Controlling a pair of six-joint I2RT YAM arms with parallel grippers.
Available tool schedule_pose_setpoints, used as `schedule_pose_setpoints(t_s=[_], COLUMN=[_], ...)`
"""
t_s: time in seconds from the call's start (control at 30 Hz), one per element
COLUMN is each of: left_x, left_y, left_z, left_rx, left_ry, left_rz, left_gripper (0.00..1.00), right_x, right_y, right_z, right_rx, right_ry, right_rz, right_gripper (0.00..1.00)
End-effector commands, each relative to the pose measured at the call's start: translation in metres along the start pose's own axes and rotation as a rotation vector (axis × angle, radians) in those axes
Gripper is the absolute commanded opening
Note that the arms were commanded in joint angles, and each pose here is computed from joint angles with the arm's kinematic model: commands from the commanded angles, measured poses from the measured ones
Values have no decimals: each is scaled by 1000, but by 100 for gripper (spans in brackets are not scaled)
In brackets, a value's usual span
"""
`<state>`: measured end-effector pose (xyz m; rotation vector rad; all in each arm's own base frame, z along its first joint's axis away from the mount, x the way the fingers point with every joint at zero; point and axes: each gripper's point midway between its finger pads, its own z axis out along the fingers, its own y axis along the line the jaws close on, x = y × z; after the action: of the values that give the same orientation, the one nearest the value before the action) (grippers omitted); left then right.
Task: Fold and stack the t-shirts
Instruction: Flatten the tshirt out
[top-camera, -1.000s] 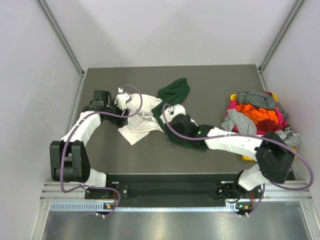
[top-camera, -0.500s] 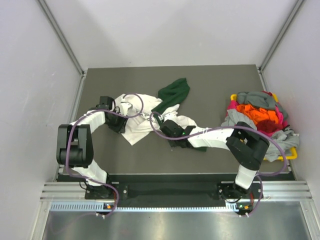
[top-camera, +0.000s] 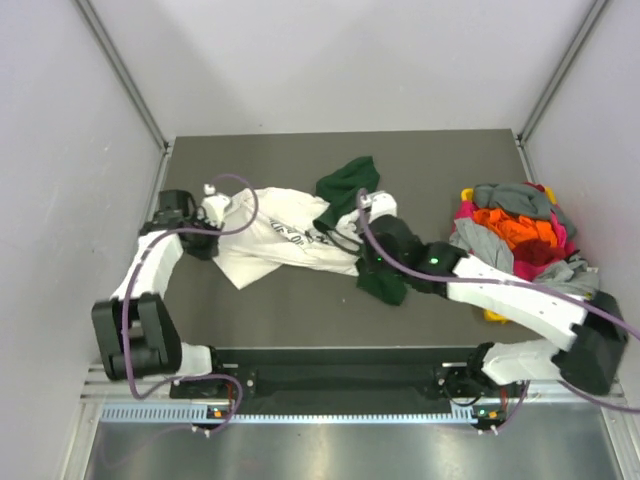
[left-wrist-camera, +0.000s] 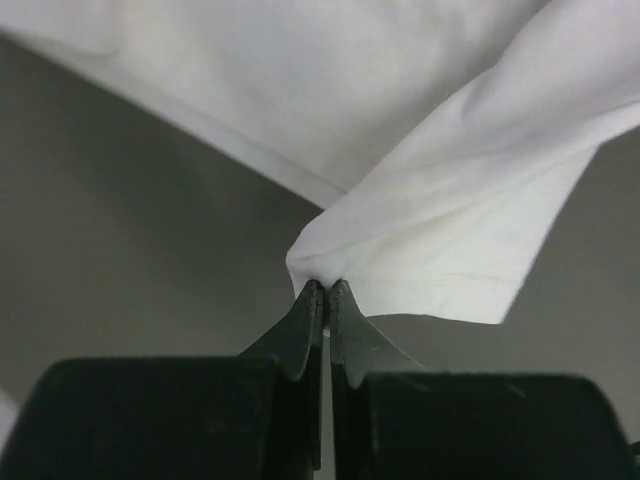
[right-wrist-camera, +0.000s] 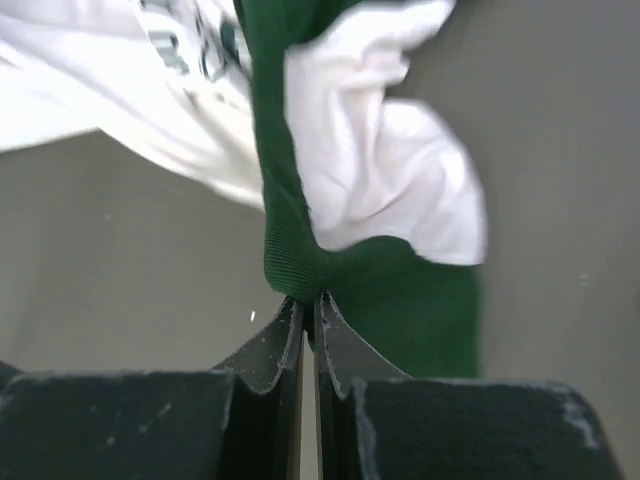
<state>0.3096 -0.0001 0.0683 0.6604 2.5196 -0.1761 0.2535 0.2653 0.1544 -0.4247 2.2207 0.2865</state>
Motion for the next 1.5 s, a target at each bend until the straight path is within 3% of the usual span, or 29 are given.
schedule_pose_setpoints(t_s=[0.0,0.27,0.4,0.5,0.63,0.77,0.8,0.83,0.87,0.9,1.03,1.07,1.1,1.13,1.17,1.2,1.33,1.37,1.43,1.47], left_x=[-21,-51,-47,-42,-49,-78,-91,-108,-117,-131,-200,-210,-235,-246,-249,-269,-283,-286,-277,-277], left_y=[24,56,62,72,85,104,112,118,128,131,160,175,177,182,199,193,201,188,191,175], left_z=[-74,-229,-285,-290,-274,-246,-246,-256,-247,-249,-301,-294,-334,-346,-334,-382,-413,-432,-398,-411], left_rx=[-111,-474,-627,-669,-642,-547,-553,-564,-543,-540,-652,-651,-699,-716,-715,-775,-860,-868,-814,-816], left_ry=[-113,-259,-266,-246,-266,-339,-379,-424,-434,-460,-651,-653,-746,-777,-753,-861,-953,-1003,-935,-971], left_rz=[19,83,59,36,28,-25,-24,-30,-80,-84,-145,-173,-160,-171,-227,-198,-198,-161,-133,-88], left_gripper=[0,0,0,0,0,0,0,0,0,0,0,0,0,0,0,0,0,0,0,0], right_x=[-37,-118,-119,-111,-115,-170,-188,-203,-228,-246,-332,-367,-385,-401,-428,-438,-455,-451,-439,-422], right_y=[-15,-39,-45,-50,-61,-53,-76,-80,-59,-82,-106,-110,-122,-124,-124,-133,-146,-152,-158,-166], right_z=[-51,-198,-246,-254,-239,-218,-207,-198,-181,-170,-144,-150,-158,-169,-194,-208,-271,-265,-268,-234], right_rx=[-14,-179,-283,-300,-197,-143,-84,-120,-294,-277,-284,-304,-302,-324,-358,-366,-407,-393,-371,-352], right_ry=[-117,-448,-520,-534,-534,-558,-569,-568,-548,-561,-610,-677,-723,-766,-866,-921,-1086,-1068,-1048,-963], right_rz=[67,216,271,302,292,169,190,208,194,234,242,234,243,269,252,259,292,303,283,319], right_gripper=[0,0,0,0,0,0,0,0,0,0,0,0,0,0,0,0,0,0,0,0])
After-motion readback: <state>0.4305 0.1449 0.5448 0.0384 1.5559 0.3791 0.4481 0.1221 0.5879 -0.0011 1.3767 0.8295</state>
